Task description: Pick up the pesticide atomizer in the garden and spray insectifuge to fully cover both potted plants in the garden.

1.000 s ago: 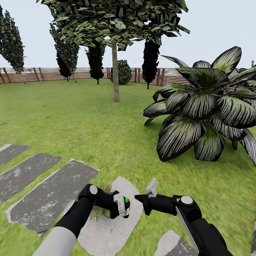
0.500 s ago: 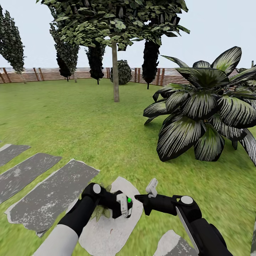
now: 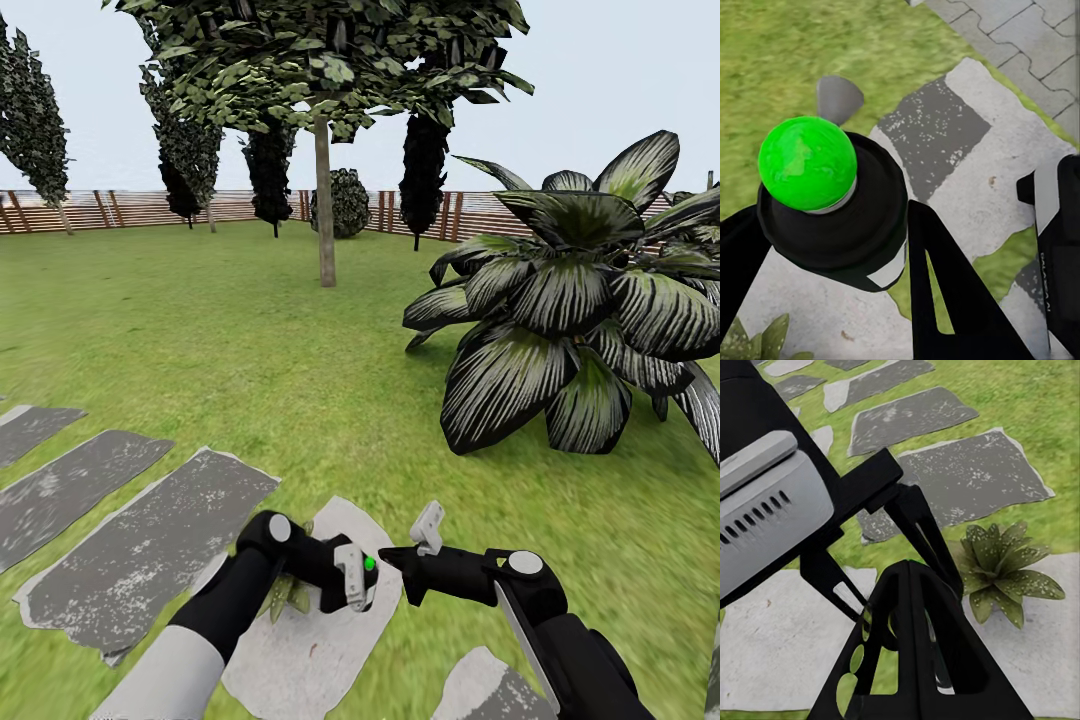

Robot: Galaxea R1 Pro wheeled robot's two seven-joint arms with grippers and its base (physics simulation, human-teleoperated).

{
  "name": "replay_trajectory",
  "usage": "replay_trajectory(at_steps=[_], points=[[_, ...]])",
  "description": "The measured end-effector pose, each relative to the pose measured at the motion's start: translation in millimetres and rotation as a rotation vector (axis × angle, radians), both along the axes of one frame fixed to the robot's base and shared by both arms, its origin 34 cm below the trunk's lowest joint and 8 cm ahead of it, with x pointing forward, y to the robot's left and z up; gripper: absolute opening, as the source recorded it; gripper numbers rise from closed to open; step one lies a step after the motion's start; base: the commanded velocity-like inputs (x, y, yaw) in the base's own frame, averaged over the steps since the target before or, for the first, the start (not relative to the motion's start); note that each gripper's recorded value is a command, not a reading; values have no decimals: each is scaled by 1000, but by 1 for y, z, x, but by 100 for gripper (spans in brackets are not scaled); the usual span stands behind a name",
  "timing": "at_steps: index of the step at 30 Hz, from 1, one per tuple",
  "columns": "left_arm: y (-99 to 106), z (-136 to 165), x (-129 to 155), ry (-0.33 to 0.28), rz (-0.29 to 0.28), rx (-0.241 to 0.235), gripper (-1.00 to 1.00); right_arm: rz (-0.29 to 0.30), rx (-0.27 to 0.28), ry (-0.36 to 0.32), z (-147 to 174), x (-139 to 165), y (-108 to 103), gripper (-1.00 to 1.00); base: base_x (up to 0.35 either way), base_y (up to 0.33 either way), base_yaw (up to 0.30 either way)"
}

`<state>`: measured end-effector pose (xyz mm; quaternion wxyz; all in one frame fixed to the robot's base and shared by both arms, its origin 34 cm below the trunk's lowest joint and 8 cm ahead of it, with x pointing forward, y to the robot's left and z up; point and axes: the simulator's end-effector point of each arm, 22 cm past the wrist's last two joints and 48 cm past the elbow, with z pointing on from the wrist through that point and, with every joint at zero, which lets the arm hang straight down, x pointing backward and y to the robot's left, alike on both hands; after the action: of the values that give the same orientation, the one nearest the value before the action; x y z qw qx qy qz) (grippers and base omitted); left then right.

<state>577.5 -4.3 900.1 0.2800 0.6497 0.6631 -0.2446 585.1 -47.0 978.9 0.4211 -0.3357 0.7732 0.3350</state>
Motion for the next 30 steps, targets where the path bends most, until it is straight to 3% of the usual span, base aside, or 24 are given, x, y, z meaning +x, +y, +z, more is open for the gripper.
replay_trajectory(at_steps=[9,19,30], points=[[0,3,2,8,14,9,-100,0,-1,0,0,0,0,-100,0,0,0],[-10,6,-2,8,-11,17,-100,-1,-1,0,0,0,0,-100,0,0,0],[-11,21,11,-14,0,17,-100,-2,-2,0,-1,0,-1,-100,0,0,0]])
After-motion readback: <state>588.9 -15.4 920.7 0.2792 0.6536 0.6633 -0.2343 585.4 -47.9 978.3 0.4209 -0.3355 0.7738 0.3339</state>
